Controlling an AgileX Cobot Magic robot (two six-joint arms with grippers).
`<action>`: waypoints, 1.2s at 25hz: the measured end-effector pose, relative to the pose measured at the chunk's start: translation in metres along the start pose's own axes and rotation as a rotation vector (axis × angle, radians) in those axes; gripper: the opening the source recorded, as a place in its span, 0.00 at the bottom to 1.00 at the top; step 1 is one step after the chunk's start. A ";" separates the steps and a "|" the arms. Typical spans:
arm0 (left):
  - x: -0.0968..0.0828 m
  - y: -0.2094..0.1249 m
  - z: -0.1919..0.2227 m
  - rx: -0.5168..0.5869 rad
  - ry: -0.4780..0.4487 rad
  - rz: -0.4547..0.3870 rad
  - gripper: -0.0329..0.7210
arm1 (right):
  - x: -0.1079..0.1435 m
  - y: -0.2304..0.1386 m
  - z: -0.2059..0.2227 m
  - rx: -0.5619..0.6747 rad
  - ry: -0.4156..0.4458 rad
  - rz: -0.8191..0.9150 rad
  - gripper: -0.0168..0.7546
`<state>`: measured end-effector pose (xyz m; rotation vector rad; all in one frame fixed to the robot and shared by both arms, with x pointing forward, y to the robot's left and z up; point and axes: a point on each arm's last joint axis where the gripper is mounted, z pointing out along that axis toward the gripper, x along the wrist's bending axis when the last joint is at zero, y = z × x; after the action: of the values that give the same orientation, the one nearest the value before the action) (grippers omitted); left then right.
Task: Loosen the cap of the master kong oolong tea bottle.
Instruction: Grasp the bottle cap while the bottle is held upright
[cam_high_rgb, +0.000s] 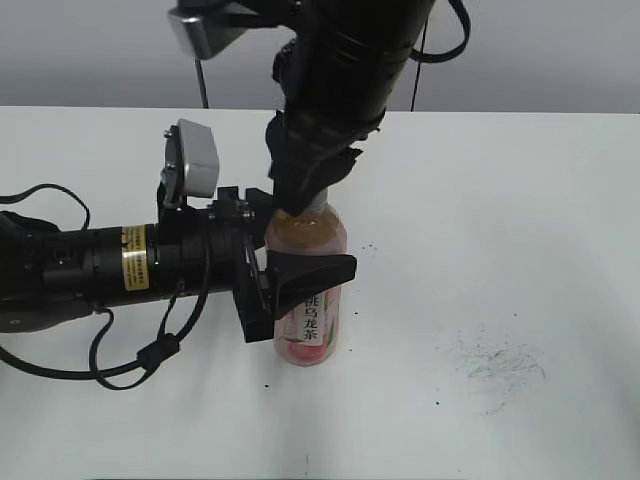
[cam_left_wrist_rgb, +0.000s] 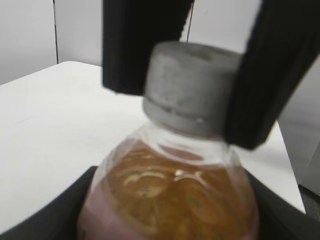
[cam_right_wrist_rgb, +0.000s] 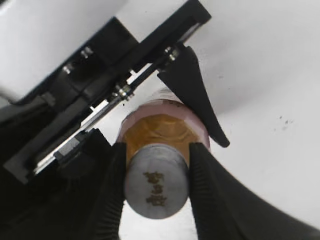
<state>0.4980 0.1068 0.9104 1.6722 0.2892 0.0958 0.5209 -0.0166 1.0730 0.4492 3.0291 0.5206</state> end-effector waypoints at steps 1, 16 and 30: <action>0.000 0.000 0.000 0.000 0.000 0.001 0.64 | 0.000 0.000 0.000 0.000 0.000 -0.080 0.39; -0.001 0.000 0.000 0.002 -0.010 0.012 0.64 | 0.001 -0.002 -0.004 0.004 0.002 -1.487 0.38; -0.001 0.000 0.000 0.001 -0.008 0.006 0.64 | 0.002 -0.001 -0.004 0.000 -0.002 -1.237 0.59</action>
<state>0.4975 0.1066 0.9105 1.6741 0.2787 0.0931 0.5184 -0.0183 1.0766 -1.3128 2.5779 0.3703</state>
